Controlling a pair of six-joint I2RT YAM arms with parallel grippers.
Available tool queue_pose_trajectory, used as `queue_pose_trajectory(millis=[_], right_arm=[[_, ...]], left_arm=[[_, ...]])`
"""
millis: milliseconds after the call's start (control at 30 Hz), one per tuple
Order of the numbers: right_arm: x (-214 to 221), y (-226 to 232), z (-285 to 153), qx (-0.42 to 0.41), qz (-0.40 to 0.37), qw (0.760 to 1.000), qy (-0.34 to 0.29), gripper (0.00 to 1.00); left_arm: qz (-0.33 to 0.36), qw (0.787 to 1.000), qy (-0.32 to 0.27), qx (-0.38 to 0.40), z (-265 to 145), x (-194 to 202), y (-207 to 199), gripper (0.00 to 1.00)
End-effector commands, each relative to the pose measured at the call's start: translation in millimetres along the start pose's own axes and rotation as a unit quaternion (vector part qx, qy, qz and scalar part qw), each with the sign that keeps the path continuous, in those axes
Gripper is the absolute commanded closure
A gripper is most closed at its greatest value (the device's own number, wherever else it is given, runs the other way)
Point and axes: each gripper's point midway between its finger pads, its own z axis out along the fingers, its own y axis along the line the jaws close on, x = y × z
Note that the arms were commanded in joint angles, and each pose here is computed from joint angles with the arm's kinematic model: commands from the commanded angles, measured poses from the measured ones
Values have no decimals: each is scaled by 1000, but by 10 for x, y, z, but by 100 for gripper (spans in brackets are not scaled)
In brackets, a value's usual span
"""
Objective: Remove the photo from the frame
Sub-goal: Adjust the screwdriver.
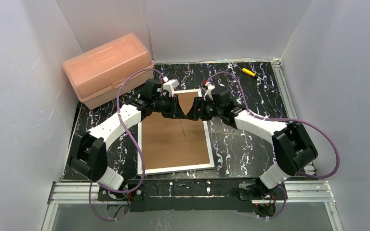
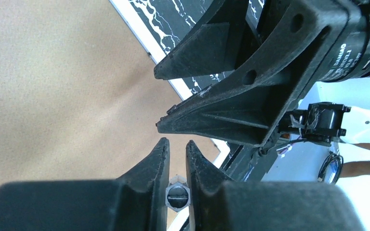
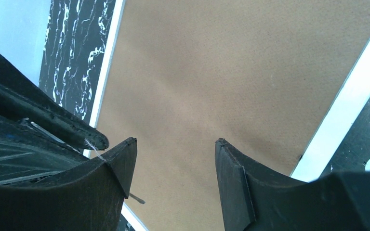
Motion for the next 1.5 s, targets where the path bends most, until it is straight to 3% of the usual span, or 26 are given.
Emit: queue_pose_trajectory(millis=[0,267,467,667,1000,1200,1400,1467], right_arm=[[-162,111,-93,0,-22,999,-24,33],[-147,58,-146,9,-40,999,-30,31],[-107,414,-259,-100,-123,986,-41,35],[174,679,-189,-125,-200,972,-17,20],[274,567,-108,-84,-216,973,-13,32],[239,586,-162,-83,-224,971,-22,56],[209,614,-212,-87,-258,962,-21,97],[161,574,-231,-70,-268,960,-28,99]], left_arm=[[7,1000,-15,2,-50,-53,-34,100],[-26,998,-26,-47,9,-61,171,100],[-54,996,-69,-35,-26,-164,115,100],[-60,994,-86,-17,-83,-229,8,100],[-64,993,-101,4,-263,-311,-189,100],[-64,994,-90,22,-317,-270,-281,95],[-69,994,-80,36,-362,-248,-337,94],[-68,994,-82,34,-401,-243,-339,81]])
